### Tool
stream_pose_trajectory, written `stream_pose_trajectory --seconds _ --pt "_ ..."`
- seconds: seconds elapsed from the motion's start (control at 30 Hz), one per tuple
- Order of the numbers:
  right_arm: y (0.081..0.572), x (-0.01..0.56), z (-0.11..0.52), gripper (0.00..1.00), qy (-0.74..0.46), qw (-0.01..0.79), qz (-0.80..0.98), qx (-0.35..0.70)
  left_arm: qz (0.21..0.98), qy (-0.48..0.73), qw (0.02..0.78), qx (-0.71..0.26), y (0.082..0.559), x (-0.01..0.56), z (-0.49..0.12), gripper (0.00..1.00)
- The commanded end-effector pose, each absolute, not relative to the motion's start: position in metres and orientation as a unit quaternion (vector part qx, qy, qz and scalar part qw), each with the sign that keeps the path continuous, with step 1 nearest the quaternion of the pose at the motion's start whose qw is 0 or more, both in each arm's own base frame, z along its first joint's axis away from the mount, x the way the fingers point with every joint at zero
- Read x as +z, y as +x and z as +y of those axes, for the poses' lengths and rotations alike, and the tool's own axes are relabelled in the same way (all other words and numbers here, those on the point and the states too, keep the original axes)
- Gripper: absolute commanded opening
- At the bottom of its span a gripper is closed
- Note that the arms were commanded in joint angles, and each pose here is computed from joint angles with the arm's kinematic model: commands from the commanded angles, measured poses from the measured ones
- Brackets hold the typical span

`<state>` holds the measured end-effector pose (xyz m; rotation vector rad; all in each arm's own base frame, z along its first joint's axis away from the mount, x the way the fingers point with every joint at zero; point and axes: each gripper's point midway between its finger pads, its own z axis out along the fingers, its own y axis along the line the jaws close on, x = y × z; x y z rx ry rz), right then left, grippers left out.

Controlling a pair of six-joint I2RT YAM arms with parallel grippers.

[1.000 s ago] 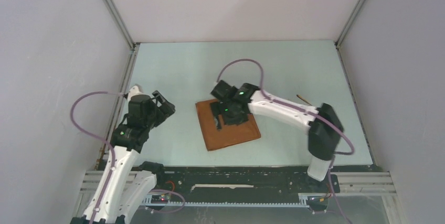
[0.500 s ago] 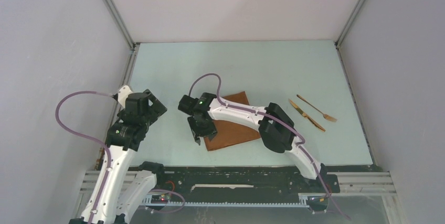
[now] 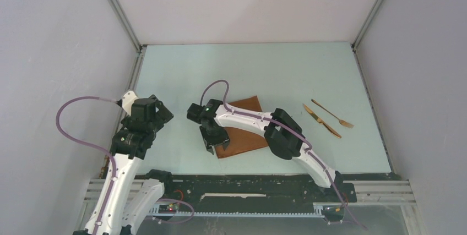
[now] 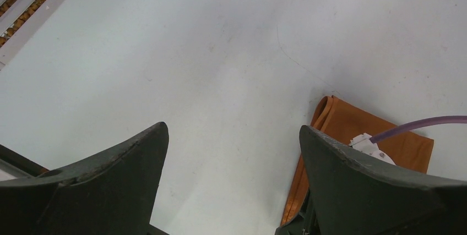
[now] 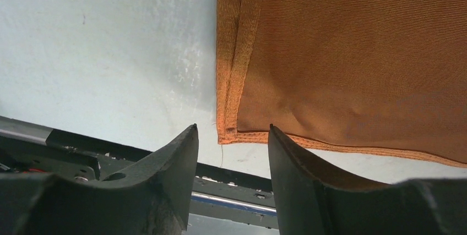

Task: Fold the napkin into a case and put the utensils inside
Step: Pick up the lower triangle-folded napkin from the center of the board.

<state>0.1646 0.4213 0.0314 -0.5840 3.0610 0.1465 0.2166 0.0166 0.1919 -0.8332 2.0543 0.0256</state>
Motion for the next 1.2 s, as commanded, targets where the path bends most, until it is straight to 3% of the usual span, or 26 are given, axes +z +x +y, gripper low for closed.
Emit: stream_pose_trajectory --seconds 0.0,0.53,0.97,1.17 --pt "0.166 0.034 0.422 0.56 -0.178 0.02 0.983 0.034 0.817 -0.341 0.465 0.01 0.218 0.206 0.02 0.96" --pt "0.172 -0.004 0.407 0.49 -0.17 0.018 0.985 -0.027 0.818 -0.341 0.463 0.011 0.216 0.207 0.02 0.96" --pt "0.165 -0.032 0.393 0.57 -0.174 0.021 0.981 -0.085 0.82 -0.341 0.459 0.012 0.214 0.204 0.02 0.96" --pt "0.164 -0.052 0.381 0.42 -0.163 0.021 0.978 -0.126 0.819 -0.342 0.46 0.012 0.213 0.204 0.021 0.96"
